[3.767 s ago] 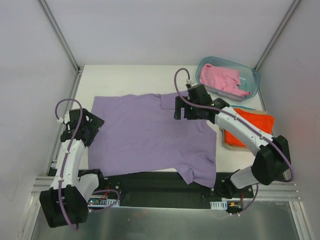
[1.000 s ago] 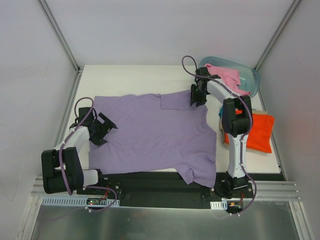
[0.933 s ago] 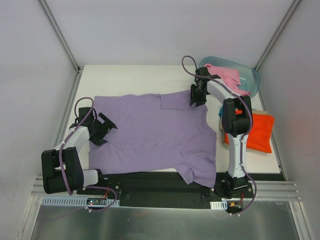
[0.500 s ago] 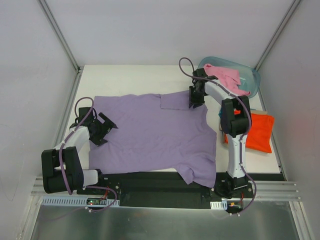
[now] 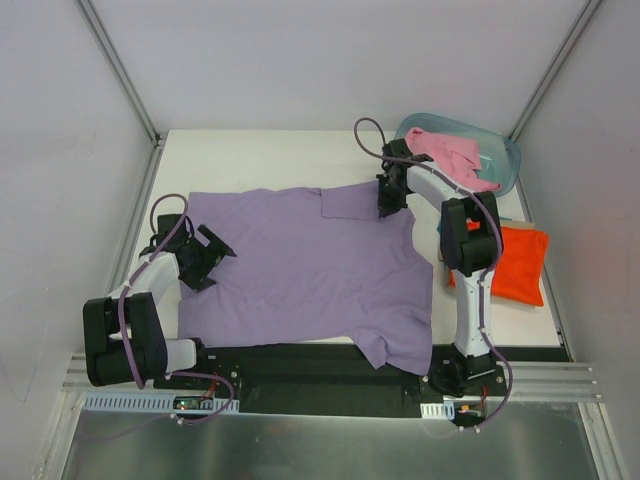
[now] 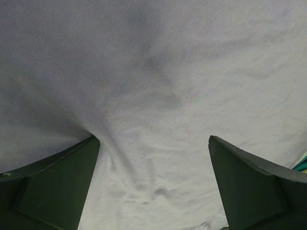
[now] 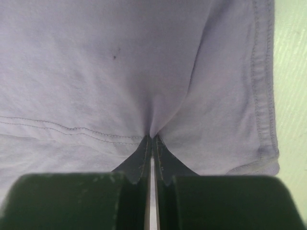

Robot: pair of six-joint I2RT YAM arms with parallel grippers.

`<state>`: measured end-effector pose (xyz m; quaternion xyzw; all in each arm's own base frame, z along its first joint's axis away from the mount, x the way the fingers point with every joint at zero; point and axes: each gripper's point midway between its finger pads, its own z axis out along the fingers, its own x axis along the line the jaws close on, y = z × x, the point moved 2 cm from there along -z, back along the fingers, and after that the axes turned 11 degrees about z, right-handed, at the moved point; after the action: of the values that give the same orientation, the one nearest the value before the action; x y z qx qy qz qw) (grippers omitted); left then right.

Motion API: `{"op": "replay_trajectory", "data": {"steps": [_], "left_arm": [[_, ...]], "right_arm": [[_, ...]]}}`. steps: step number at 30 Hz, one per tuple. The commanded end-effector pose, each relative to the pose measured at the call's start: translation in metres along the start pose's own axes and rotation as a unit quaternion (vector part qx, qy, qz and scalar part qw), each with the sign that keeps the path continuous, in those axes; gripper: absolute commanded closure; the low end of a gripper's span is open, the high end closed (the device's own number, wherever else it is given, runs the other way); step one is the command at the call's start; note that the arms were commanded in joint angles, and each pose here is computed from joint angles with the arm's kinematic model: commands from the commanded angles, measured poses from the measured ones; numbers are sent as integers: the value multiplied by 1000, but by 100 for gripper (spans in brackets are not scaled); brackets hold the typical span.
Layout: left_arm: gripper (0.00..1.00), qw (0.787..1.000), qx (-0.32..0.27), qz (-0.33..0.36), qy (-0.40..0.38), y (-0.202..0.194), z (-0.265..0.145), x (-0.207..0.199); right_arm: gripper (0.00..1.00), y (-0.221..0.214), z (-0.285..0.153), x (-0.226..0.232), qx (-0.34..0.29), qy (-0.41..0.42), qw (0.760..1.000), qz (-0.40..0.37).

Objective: Fold and stack the t-shirts
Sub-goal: Flatten out the tshirt

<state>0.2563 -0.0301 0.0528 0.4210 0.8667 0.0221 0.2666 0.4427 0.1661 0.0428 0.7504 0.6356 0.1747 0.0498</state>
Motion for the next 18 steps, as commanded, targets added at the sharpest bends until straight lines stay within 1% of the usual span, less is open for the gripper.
{"op": "replay_trajectory", "data": {"steps": [1, 2, 3, 4, 5, 6, 7, 9, 11, 12, 13, 17, 18], "left_arm": [[1, 1000, 23, 11, 9, -11, 5, 5], [1, 1000, 23, 11, 10, -11, 5, 6], [1, 1000, 22, 11, 11, -10, 5, 6], [1, 1000, 22, 11, 11, -10, 5, 6], [1, 1000, 23, 11, 11, -10, 5, 6], [1, 1000, 23, 11, 13, -10, 6, 6], [1, 1000, 22, 11, 13, -10, 6, 6], [1, 1000, 22, 12, 12, -10, 5, 6], [1, 1000, 22, 12, 13, -10, 5, 6], [1, 1000, 23, 12, 11, -10, 5, 6], [1, 1000, 22, 12, 10, -10, 5, 5], [1, 1000, 19, 13, 9, -9, 3, 5], [1, 1000, 18, 15, 8, -9, 3, 5]], "right_arm": [[99, 6, -41, 35, -40, 103, 994, -21], [99, -1, -44, 38, -35, 118, 992, -23], [99, -2, -51, 46, -44, 137, 989, -30], [99, -4, -69, 55, -56, 154, 986, -36], [99, -15, -70, 53, -47, 151, 987, -38], [99, -20, -75, 56, -51, 154, 986, -42], [99, -25, -91, 63, -64, 163, 983, -47], [99, -44, -93, 62, -60, 160, 984, -48], [99, -55, -108, 64, -73, 157, 984, -49], [99, -65, -106, 59, -67, 148, 986, -47], [99, -73, -116, 64, -69, 156, 984, -53], [99, -106, -127, 70, -44, 159, 984, -66], [99, -115, -128, 68, -34, 146, 986, -69]]}}
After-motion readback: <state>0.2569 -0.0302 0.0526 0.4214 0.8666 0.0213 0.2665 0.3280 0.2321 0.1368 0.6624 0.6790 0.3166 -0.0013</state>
